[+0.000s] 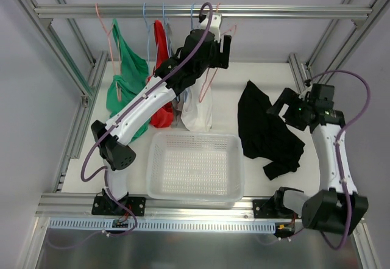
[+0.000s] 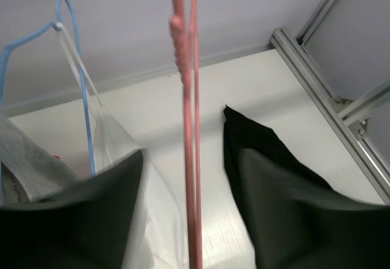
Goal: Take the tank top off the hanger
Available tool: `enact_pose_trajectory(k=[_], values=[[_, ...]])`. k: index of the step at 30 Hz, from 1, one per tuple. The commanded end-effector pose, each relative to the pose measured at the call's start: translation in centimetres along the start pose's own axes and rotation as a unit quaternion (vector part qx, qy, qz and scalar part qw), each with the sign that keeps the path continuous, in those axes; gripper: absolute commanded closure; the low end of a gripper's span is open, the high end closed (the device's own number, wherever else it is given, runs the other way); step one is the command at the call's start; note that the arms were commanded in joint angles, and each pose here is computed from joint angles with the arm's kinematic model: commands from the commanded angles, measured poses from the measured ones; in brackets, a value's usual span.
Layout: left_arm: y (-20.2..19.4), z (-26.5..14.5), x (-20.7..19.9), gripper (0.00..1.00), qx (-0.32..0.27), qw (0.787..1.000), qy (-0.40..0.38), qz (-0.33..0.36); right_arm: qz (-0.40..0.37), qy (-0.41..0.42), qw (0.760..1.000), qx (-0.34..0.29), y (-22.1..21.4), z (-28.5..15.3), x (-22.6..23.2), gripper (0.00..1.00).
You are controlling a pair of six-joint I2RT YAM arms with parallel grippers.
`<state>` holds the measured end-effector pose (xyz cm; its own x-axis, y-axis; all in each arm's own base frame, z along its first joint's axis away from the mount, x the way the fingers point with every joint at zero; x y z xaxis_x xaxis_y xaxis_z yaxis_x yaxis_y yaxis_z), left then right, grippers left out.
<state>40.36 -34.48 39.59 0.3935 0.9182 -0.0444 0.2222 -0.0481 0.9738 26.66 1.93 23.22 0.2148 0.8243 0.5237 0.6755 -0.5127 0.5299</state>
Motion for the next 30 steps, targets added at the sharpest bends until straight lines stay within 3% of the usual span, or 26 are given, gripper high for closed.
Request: enact_pose_trajectory(k=[1, 2, 8, 15, 19, 22, 23, 25, 26, 30], values=[[2.7, -5.1, -1.4, 0.20, -0.024, 0.999, -0.041, -0.027, -0.043, -0.135, 0.990, 0.023, 0.7, 3.1, -2.8, 0.01], [3.6, -6.5, -1.4, 0.02, -0.034, 0.998, -0.047, -0.029, -0.044, -0.149, 0.987, 0.031, 0.5, 3.9, -3.1, 0.00], [3.3, -13.0, -2.4, 0.01, -0.041, 0.995, -0.076, -0.047, -0.038, -0.213, 0.972, 0.092, -1.1, 10.6, -5.2, 0.00], [-0.1, -18.7, -3.4, 0.01, -0.022, 0.992, -0.113, -0.053, -0.058, -0.297, 0.941, 0.153, -4.2, 14.9, -8.0, 0.00], [-0.9, -21.7, -2.6, 0.01, -0.028, 0.990, -0.122, -0.061, -0.048, -0.292, 0.937, 0.187, -5.8, 16.9, -8.7, 0.01], [-1.7, -23.4, -1.7, 0.01, -0.029, 0.988, -0.136, -0.070, -0.044, -0.289, 0.938, 0.188, -6.2, 17.4, -9.1, 0.32], [-2.2, -24.4, -1.2, 0.01, -0.029, 0.986, -0.144, -0.077, -0.043, -0.285, 0.939, 0.186, -6.2, 17.4, -9.1, 0.50], [-2.7, -25.5, -1.0, 0.01, -0.028, 0.983, -0.166, -0.079, -0.046, -0.278, 0.944, 0.174, -5.4, 16.9, -8.8, 0.68], [-3.4, -26.3, -0.4, 0.01, -0.029, 0.982, -0.170, -0.080, -0.046, -0.270, 0.947, 0.167, -5.0, 16.6, -8.4, 0.97], [-5.7, -27.8, 1.6, 0.01, -0.029, 0.983, -0.166, -0.076, -0.054, -0.250, 0.962, 0.090, -1.7, 13.4, -6.4, 1.00]])
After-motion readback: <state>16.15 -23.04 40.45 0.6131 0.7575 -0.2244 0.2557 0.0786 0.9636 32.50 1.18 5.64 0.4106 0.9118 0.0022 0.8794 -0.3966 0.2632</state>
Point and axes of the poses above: each gripper's point midway between its finger pads, its own z axis out along the fingers, its own x axis along the line the jaws close on, y = z × x, the point moved 3 cm from there along -z, back along the fingers, and after that the axes turned 4 degrees about z, right-handed, at the moved point
